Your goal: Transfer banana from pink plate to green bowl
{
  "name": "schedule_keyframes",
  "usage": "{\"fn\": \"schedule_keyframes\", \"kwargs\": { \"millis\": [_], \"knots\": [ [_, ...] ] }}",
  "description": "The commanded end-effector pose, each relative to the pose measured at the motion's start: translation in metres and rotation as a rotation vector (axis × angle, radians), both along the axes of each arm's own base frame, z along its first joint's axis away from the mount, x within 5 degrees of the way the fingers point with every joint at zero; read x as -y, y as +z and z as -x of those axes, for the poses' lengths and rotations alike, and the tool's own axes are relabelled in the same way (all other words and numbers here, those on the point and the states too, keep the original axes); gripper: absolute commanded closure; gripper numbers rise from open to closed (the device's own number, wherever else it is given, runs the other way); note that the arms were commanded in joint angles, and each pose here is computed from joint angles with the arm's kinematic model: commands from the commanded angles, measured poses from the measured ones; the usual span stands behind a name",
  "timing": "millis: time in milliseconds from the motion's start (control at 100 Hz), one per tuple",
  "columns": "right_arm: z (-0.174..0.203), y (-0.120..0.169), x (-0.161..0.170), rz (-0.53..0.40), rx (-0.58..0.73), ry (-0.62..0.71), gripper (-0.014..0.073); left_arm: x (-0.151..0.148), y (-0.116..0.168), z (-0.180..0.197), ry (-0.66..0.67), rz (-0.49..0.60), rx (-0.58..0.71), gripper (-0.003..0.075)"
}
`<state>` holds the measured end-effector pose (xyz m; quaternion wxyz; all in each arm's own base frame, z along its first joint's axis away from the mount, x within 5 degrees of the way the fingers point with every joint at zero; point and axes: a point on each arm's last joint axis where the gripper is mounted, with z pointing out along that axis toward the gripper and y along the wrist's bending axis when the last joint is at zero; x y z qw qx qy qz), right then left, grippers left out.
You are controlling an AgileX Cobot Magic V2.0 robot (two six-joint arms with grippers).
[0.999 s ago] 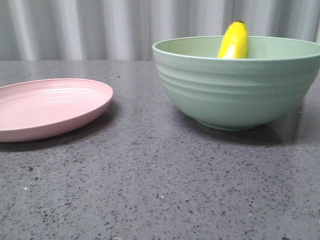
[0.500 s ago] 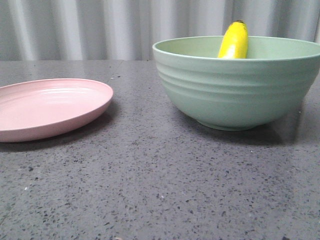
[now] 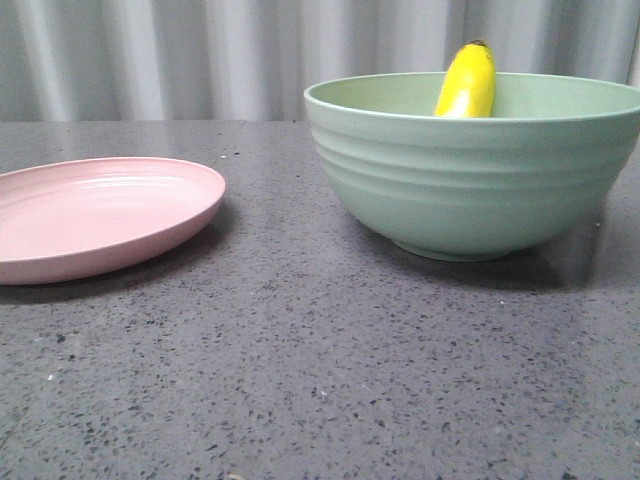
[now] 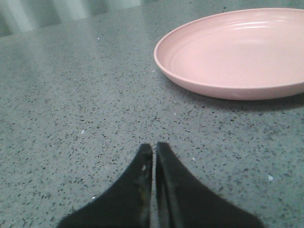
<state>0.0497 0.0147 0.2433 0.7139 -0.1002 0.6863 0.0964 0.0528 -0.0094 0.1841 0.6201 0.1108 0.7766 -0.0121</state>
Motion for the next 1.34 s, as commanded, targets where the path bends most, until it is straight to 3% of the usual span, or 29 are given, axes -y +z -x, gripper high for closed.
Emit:
{"fn": "schedule_keyframes", "kwargs": {
  "millis": [0,270,500,700,1329],
  "knots": [
    [-0.001,0.008,0.002,-0.014,0.095,-0.034,0.0659,0.0,0.003,0.001,0.006,0.009,0.066,0.0741],
    [-0.011,-0.034,0.014,-0.01,0.082,-0.26,0.0659,0.0,0.003,0.001,0.006,0.009,0.066,0.0741],
    [-0.007,-0.049,0.019,0.013,-0.076,-0.358,0.0659,0.0,0.003,0.001,0.005,0.013,0.066,0.0741],
    [-0.003,-0.067,0.019,0.03,-0.258,-0.365,0.0659,0.0,0.003,0.001,0.005,0.013,0.066,0.0741],
    [-0.003,-0.067,0.019,0.03,-0.257,-0.365,0.0659,0.0,0.003,0.001,0.005,0.013,0.066,0.0741]
  ]
}}
